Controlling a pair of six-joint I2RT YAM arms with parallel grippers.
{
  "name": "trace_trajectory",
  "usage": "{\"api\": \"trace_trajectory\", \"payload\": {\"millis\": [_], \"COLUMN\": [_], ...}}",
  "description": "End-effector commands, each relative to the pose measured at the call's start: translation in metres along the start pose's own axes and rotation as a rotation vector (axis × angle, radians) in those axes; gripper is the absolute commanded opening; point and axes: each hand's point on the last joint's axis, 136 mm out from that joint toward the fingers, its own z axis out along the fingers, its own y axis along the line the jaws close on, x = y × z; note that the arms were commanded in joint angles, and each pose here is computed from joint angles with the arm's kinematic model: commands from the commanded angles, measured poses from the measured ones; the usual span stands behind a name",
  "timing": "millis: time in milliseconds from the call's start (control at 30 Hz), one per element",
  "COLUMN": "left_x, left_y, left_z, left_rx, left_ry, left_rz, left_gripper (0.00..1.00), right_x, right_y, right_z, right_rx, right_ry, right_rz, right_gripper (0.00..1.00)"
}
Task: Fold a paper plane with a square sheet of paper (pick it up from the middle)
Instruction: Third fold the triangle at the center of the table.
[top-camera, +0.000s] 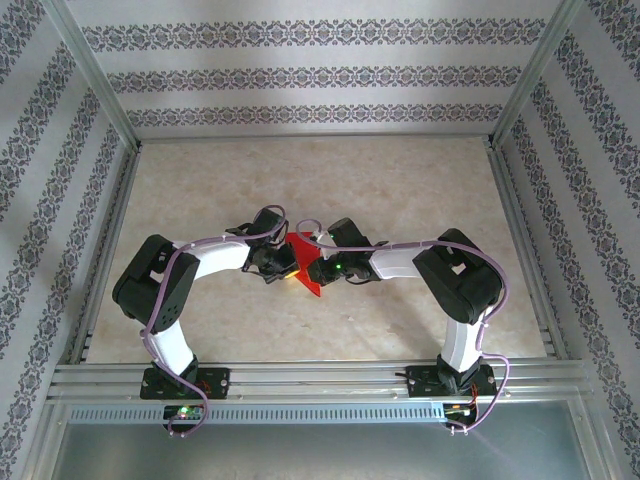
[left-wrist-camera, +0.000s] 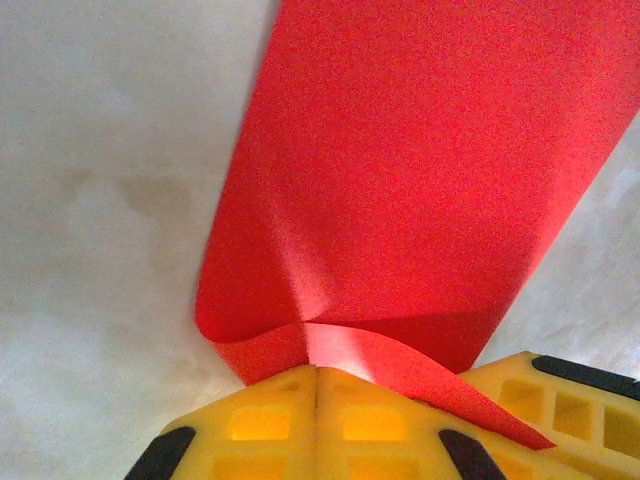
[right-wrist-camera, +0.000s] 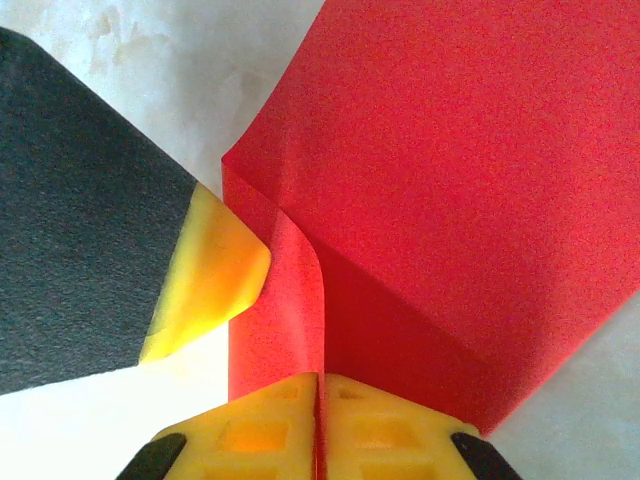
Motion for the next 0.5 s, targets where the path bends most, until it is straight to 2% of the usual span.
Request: {"api": "trace_trajectory", "payload": {"millis": [0,200,467], "left_x": [0.006,0.01,0.014], "left_y": [0.011,0.022,0.032], "left_z": [0.01,0.014,0.015], "left_rx": [-0.04,-0.076,-0.112], "left_ry": [0.013,0.027,0.039], "left_rz": [-0.006,-0.014,-0.013], "left_gripper": [0.03,0.03,0.01], "right_x": [0.02,0.012,-0.029], "right_y": [-0.02,-0.014,-0.004], "right_z": [0.005,0.002,-0.04], "right_rx": [0.064,0.047,0.024], "right_ry": [0.067,0.049,-0.078], "right_rz": [0.027,0.046,0.169], "right_gripper": [0.1,0.13,0.29]}}
